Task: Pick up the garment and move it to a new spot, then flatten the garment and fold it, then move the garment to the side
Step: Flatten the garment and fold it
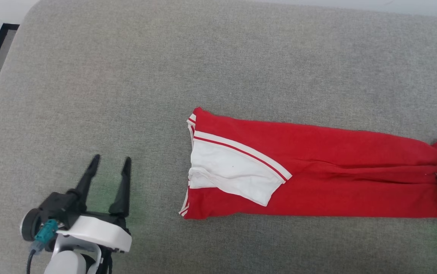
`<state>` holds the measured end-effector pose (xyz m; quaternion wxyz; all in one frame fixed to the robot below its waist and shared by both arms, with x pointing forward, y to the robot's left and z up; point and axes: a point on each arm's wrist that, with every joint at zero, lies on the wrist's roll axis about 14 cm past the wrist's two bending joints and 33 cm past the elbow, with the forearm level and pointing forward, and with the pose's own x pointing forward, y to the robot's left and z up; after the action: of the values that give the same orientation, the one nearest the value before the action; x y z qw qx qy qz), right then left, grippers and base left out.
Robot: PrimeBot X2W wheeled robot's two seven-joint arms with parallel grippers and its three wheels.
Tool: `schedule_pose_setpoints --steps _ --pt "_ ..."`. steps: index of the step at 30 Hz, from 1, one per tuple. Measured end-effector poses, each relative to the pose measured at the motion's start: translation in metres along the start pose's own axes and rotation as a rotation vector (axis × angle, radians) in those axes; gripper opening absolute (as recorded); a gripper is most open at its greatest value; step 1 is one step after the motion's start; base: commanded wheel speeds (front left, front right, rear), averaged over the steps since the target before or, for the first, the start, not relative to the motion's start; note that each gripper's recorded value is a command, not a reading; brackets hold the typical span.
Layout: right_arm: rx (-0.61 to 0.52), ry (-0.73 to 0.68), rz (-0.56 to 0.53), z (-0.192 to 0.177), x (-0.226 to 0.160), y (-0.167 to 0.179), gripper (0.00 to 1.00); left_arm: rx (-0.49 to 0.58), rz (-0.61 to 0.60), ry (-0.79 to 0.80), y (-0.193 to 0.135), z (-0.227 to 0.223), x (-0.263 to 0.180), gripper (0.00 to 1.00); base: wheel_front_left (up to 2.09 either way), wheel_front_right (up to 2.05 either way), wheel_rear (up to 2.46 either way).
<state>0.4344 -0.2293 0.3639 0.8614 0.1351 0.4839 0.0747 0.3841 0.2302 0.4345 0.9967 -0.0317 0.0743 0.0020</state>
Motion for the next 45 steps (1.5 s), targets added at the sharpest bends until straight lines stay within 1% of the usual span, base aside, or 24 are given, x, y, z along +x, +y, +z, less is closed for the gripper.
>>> schedule_pose_setpoints --steps 6,11,15,21,26,31,35,39,42,45 --pt "0.023 -0.025 -0.011 0.004 -0.005 -0.009 0.00 0.006 0.013 -0.018 0.001 0.005 0.003 1.00 0.00 0.00 0.00" --pt "0.062 -0.088 -0.048 0.014 -0.019 -0.028 0.00 0.010 -0.026 -0.033 -0.010 0.009 0.009 1.00 0.00 0.00 0.00" --pt "0.093 -0.143 -0.120 0.023 -0.039 -0.058 0.00 0.006 -0.068 -0.047 -0.020 0.013 0.015 1.00 0.00 0.00 0.00" --pt "0.130 -0.194 -0.260 0.033 -0.074 -0.109 0.00 -0.013 -0.132 -0.074 -0.037 0.021 0.027 1.00 0.00 0.00 0.00" --pt "0.177 -0.238 -0.342 0.039 -0.099 -0.140 0.00 -0.013 -0.164 -0.070 -0.043 0.019 0.034 1.00 0.00 0.00 0.00" --pt "0.213 -0.268 -0.408 0.043 -0.118 -0.163 0.00 -0.015 -0.186 -0.080 -0.047 0.022 0.041 1.00 0.00 0.00 0.00" --pt "0.231 -0.283 -0.434 0.045 -0.127 -0.173 0.00 -0.007 -0.192 -0.074 -0.047 0.020 0.043 1.00 0.00 0.00 0.00" --pt "0.228 -0.284 -0.427 0.046 -0.127 -0.170 0.00 -0.007 -0.191 -0.076 -0.048 0.020 0.043 1.00 0.00 0.00 0.00" --pt "0.210 -0.285 -0.399 0.049 -0.125 -0.161 0.00 -0.003 -0.191 -0.078 -0.049 0.021 0.043 1.00 0.00 0.00 0.00" --pt "0.161 -0.263 -0.361 0.047 -0.120 -0.145 0.00 0.000 -0.184 -0.076 -0.046 0.021 0.041 1.00 0.00 0.00 0.00"
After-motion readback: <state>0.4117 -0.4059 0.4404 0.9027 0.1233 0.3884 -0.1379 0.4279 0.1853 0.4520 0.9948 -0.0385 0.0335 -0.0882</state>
